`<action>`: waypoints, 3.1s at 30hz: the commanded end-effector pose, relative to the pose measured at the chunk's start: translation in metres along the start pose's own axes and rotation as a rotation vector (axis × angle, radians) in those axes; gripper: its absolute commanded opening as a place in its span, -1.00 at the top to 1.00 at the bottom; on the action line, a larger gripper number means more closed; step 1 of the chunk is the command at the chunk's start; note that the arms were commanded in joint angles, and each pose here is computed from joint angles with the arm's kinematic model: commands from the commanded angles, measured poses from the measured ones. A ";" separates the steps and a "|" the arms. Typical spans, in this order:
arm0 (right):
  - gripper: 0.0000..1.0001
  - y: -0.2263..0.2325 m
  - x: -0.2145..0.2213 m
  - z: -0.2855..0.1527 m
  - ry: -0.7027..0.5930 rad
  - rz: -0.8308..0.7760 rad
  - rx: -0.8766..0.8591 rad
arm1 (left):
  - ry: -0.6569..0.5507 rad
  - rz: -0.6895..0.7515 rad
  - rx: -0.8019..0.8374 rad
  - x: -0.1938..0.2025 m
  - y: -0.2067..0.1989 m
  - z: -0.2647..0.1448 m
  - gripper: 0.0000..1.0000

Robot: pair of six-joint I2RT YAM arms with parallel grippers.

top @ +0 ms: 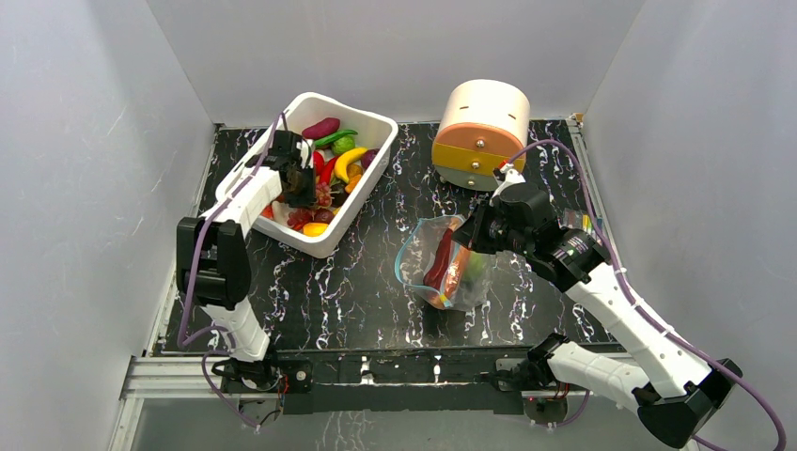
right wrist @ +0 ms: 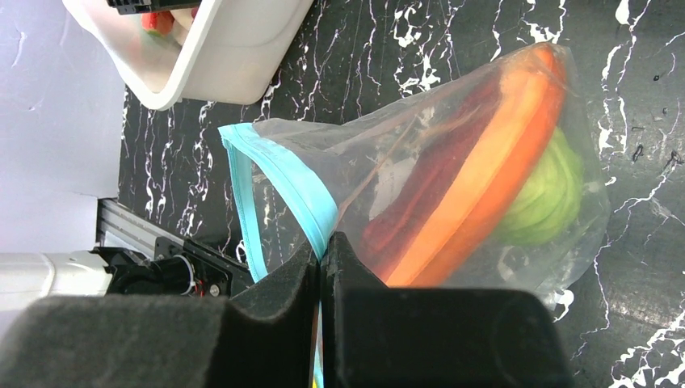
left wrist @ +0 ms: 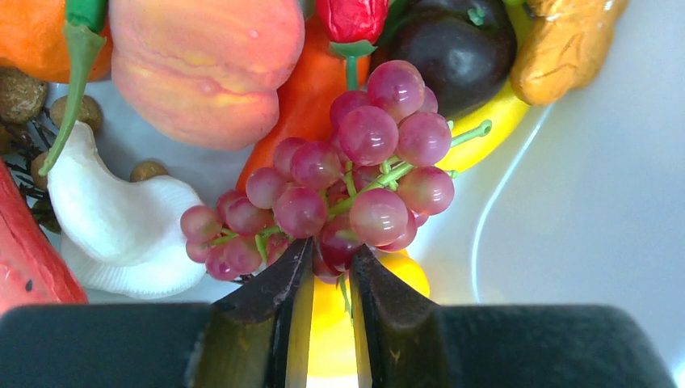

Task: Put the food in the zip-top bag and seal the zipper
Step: Pick up the fake fruit from the bin, then place the fake fruit in the zipper food storage bag.

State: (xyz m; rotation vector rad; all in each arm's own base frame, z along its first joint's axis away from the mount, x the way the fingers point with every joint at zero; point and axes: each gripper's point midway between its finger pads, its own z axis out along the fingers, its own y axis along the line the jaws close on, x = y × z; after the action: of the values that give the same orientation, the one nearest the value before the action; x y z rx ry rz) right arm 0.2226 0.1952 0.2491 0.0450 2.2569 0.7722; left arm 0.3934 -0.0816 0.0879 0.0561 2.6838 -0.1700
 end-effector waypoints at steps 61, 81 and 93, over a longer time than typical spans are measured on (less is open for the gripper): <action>1.00 0.043 -0.046 0.020 -0.140 0.200 -0.130 | -0.263 0.002 0.942 0.031 -0.190 -0.240 0.96; 1.00 0.065 -0.055 -0.008 -0.193 0.246 -0.267 | -0.203 -0.071 1.102 0.053 -0.251 -0.245 0.95; 1.00 0.068 -0.059 -0.006 -0.202 0.251 -0.281 | -0.158 -0.091 1.061 0.071 -0.256 -0.222 0.96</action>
State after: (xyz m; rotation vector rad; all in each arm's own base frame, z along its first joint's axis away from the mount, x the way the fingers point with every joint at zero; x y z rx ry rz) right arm 0.2407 0.2271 0.2896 0.2841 2.1032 1.0734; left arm 0.2191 -0.3029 0.2705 0.1980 2.1970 -1.4922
